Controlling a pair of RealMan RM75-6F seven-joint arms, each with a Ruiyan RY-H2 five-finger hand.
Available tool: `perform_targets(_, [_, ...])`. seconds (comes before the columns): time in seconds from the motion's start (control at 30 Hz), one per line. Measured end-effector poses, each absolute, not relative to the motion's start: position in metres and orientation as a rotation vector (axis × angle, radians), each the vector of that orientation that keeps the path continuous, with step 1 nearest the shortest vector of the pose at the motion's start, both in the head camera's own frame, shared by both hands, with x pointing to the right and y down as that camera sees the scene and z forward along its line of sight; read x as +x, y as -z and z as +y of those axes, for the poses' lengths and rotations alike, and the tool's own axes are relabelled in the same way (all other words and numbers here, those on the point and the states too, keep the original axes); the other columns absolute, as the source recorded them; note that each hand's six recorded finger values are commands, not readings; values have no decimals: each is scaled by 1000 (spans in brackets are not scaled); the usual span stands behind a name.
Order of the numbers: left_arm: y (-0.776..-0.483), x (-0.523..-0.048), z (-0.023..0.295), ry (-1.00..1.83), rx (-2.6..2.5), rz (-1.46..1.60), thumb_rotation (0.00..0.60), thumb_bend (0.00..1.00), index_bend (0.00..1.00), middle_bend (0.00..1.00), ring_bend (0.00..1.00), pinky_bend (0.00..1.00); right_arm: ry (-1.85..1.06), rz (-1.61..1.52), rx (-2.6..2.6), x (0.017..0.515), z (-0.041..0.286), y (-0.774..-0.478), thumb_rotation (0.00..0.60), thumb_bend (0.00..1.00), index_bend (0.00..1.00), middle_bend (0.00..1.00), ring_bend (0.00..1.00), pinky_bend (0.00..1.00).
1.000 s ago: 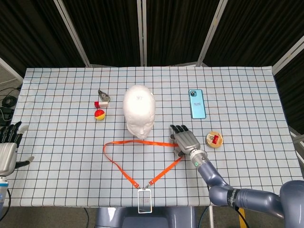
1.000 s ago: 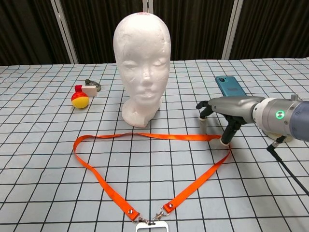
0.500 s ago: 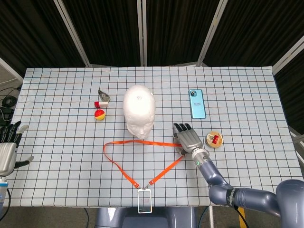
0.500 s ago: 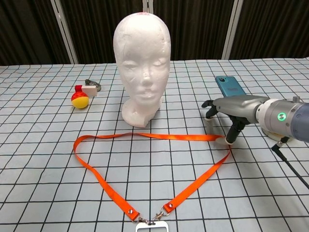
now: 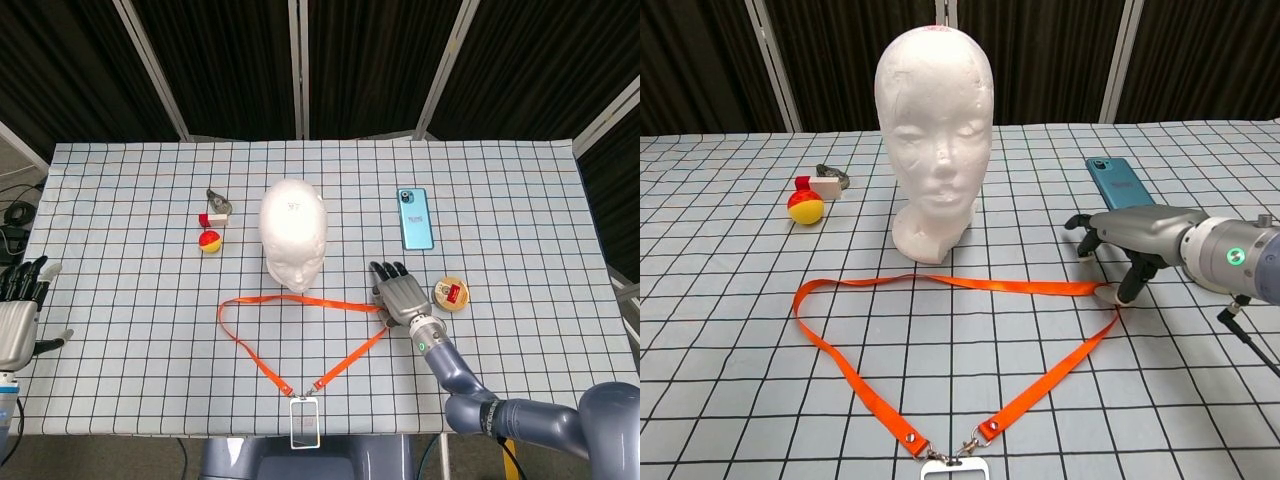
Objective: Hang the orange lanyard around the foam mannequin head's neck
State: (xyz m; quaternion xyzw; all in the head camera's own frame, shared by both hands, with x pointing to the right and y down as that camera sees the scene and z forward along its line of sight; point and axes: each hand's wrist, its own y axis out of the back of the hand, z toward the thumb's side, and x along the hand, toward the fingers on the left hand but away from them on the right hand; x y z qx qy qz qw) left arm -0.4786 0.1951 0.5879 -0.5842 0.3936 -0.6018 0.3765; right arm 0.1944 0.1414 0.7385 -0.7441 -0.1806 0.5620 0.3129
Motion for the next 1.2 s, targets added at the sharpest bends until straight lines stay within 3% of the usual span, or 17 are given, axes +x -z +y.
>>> perform_targets(0.2, [-593, -469, 188, 1525, -1521, 994, 600, 15, 0, 0, 0, 0, -1452, -485, -1961, 198, 141, -737, 600, 470, 666, 41, 0, 0])
perform_targets(0.43, [-614, -436, 163, 1489, -1639, 948, 600, 235, 10, 0, 0, 0, -1432, -504, -2007, 202, 146, -728, 600, 525, 677, 56, 0, 0])
perform_targets(0.7, [-646, -361, 128, 1415, -1785, 819, 600, 313, 317, 0, 0, 0, -1395, -541, -2049, 203, 149, -717, 600, 528, 687, 71, 0, 0])
perform_targets(1.0, [-696, -277, 131, 1341, -1931, 756, 600, 393, 402, 0, 0, 0, -1367, -582, -2077, 203, 145, -712, 600, 534, 701, 87, 0, 0])
perform_targets(1.2, [-719, -251, 139, 1343, -1963, 698, 600, 416, 443, 0, 0, 0, -1368, -586, -2081, 206, 144, -711, 600, 534, 703, 88, 0, 0])
